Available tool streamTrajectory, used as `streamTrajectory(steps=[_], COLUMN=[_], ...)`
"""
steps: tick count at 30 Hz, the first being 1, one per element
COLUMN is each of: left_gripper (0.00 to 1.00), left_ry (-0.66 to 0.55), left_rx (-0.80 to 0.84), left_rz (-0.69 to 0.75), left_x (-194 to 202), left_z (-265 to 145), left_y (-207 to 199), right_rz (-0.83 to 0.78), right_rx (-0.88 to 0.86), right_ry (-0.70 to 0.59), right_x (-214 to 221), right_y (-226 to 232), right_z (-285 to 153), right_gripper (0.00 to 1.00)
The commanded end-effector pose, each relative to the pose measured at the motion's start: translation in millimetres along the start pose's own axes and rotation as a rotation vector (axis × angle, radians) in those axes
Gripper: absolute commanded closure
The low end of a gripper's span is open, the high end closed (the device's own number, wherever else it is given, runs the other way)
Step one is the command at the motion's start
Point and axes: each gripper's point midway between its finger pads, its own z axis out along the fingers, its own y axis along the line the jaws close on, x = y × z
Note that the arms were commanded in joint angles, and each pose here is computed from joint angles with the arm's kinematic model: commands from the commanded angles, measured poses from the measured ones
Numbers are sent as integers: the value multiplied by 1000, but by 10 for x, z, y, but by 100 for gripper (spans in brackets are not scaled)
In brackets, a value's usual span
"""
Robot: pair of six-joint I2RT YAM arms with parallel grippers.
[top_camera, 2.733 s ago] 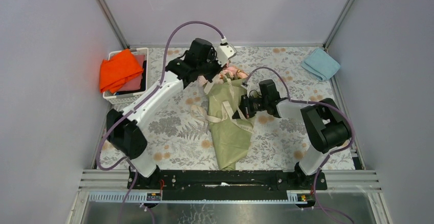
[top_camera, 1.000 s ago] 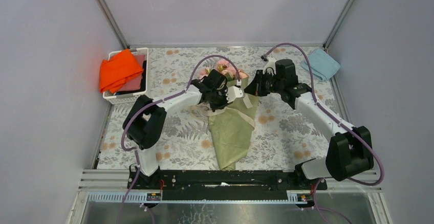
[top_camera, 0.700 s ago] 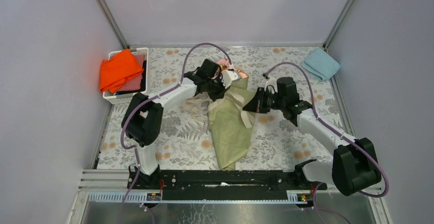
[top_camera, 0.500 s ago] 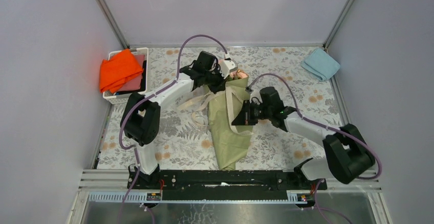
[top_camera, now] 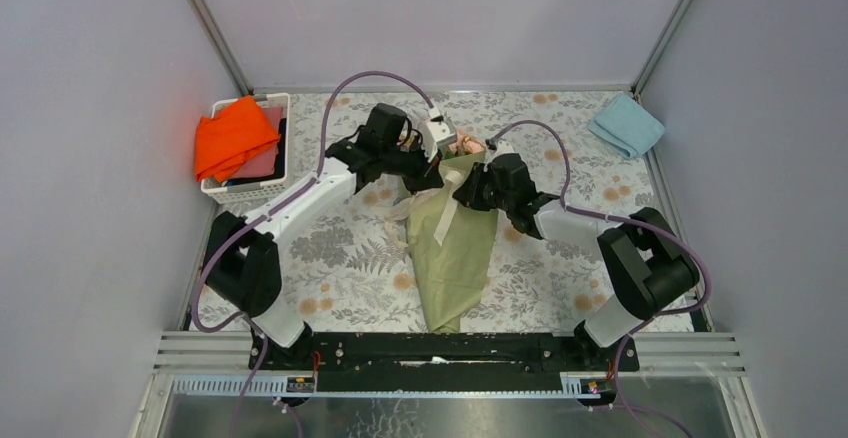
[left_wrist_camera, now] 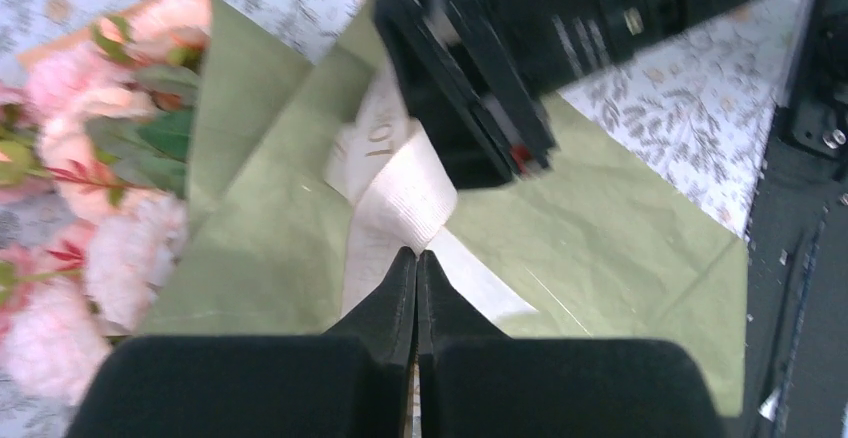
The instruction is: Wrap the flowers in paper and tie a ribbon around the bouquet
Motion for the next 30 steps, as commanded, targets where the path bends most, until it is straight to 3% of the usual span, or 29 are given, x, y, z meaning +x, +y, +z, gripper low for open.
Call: streamTrajectory(steps=[1, 5, 11, 15, 19, 24, 30], left_gripper=[100, 100, 100, 100, 100, 100, 100], left_ry=[33, 78, 151, 193, 238, 251, 262], left_rx=[101, 112, 132, 183, 183, 151, 152], left_rz=[4, 18, 52, 79, 88, 103, 104], left_x=[229, 472, 834, 1040, 1200, 1297, 1356], left_z=[37, 91, 204, 259, 315, 337, 348], left_y=[-325, -430, -562, -761, -774, -711, -720], right_rz=[-27, -66, -130, -183, -231, -143, -73], right_rx=[65, 25, 16, -52, -76, 10, 12], right_ry=[-208, -99, 297, 486, 440, 246, 282], right_x=[-560, -388, 380, 505, 189, -272, 22], right_y=[21, 132, 86, 279, 416, 254, 86], right_z=[13, -180, -886, -1399, -1454, -852, -387], right_gripper=[69, 59, 56, 54, 49, 48, 39])
